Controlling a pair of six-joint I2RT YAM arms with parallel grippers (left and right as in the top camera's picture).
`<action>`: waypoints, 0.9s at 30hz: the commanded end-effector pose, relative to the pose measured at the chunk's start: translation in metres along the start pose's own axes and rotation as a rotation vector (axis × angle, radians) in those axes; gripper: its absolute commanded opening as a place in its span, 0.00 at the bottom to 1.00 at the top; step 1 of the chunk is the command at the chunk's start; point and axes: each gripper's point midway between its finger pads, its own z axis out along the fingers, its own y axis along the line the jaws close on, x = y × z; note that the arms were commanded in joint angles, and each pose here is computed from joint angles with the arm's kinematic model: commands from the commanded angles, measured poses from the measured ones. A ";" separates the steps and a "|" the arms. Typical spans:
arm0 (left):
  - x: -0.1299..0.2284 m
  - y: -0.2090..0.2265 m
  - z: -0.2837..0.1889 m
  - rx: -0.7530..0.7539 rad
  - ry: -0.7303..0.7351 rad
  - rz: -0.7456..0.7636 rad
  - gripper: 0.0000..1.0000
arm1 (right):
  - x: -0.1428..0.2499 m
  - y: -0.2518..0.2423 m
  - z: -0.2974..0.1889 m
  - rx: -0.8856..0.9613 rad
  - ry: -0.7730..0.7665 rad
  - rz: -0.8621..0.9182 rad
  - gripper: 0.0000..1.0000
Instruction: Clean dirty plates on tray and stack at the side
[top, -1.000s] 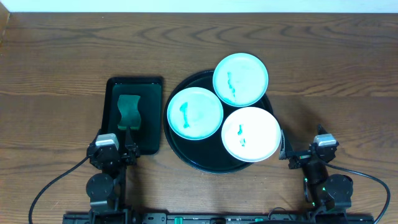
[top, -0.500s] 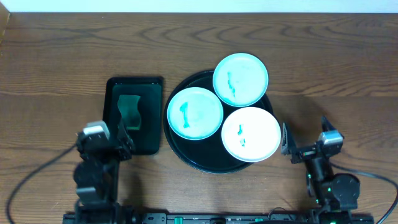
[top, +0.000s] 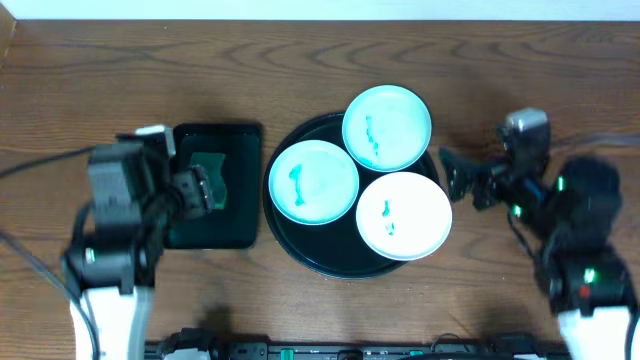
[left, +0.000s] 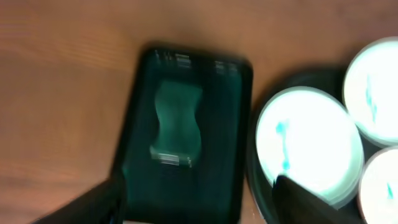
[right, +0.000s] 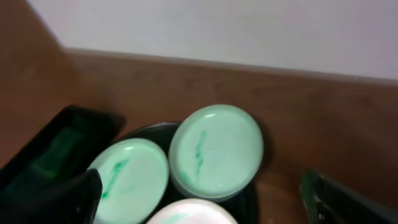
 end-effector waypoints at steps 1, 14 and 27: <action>-0.011 -0.016 0.004 0.081 0.076 -0.021 0.75 | -0.013 0.010 0.011 -0.097 0.095 0.000 0.99; 0.011 -0.018 0.047 0.103 0.281 -0.054 0.75 | 0.027 0.029 0.077 -0.273 0.365 0.187 0.99; 0.011 0.009 0.055 -0.061 0.281 -0.105 0.75 | 0.106 0.066 0.148 0.055 0.762 0.142 0.99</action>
